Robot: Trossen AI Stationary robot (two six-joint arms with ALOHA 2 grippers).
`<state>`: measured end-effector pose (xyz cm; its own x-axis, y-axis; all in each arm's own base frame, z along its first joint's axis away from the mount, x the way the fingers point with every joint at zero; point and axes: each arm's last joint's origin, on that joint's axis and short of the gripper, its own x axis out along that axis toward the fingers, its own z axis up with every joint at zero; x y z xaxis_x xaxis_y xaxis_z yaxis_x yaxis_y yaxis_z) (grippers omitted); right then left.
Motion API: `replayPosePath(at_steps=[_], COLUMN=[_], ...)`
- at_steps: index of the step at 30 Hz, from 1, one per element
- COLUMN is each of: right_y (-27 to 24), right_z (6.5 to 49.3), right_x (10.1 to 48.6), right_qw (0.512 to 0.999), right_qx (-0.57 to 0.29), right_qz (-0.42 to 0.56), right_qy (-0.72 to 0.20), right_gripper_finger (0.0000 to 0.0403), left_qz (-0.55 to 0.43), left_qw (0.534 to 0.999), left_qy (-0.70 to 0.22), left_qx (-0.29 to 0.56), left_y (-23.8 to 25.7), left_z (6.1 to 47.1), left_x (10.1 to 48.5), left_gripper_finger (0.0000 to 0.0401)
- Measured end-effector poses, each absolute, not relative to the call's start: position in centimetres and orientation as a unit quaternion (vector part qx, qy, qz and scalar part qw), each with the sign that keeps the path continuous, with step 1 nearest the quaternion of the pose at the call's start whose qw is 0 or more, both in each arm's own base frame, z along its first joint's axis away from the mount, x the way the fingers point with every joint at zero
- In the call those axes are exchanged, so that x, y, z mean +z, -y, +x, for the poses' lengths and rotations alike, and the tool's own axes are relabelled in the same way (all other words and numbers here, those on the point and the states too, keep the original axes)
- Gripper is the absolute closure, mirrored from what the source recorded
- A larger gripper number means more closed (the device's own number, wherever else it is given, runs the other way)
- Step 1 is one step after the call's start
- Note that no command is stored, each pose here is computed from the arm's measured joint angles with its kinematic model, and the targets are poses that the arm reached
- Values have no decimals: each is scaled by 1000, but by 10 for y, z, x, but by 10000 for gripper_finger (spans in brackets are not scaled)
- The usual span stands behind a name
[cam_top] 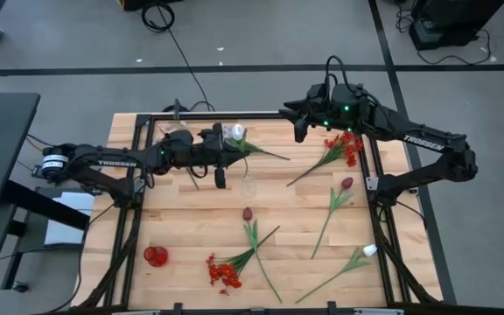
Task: Sort flowers into vase by color
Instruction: Put the left white flower into the transparent vase, then put the white flower into the transparent vase
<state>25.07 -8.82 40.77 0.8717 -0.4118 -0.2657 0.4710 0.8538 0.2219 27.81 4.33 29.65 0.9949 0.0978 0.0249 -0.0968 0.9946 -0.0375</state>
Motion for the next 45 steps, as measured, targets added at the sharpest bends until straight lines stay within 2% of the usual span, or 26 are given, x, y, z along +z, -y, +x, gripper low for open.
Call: replayPosePath(at_steps=[12,16,21,25,29,34,39,45], right_y=[85,85,86,89,93,99,102,98], right_z=[251,251,250,249,245,235,230,230], right_x=[405,404,403,402,395,382,377,374], right_qw=[958,956,954,946,925,887,870,864], right_qx=[-204,-204,-208,-218,-241,-291,-308,-306], right_qz=[167,167,173,202,253,297,315,321], right_qy=[-117,-125,-128,-127,-147,-201,-223,-240], right_gripper_finger=[244,244,244,244,244,244,244,244], left_qz=[-55,-85,-117,-122,-122,-98,-90,-110], left_qw=[996,991,983,973,962,963,967,966], left_qy=[-42,-67,-99,-165,-217,-230,-213,-186], left_qx=[59,76,97,104,108,103,111,142], left_y=[-45,-46,-49,-50,-49,-49,-56,-71], left_z=[288,291,291,292,292,290,285,277], left_x=[275,267,268,281,302,343,376,400], left_gripper_finger=[372,332,250,189,149,112,76,64])
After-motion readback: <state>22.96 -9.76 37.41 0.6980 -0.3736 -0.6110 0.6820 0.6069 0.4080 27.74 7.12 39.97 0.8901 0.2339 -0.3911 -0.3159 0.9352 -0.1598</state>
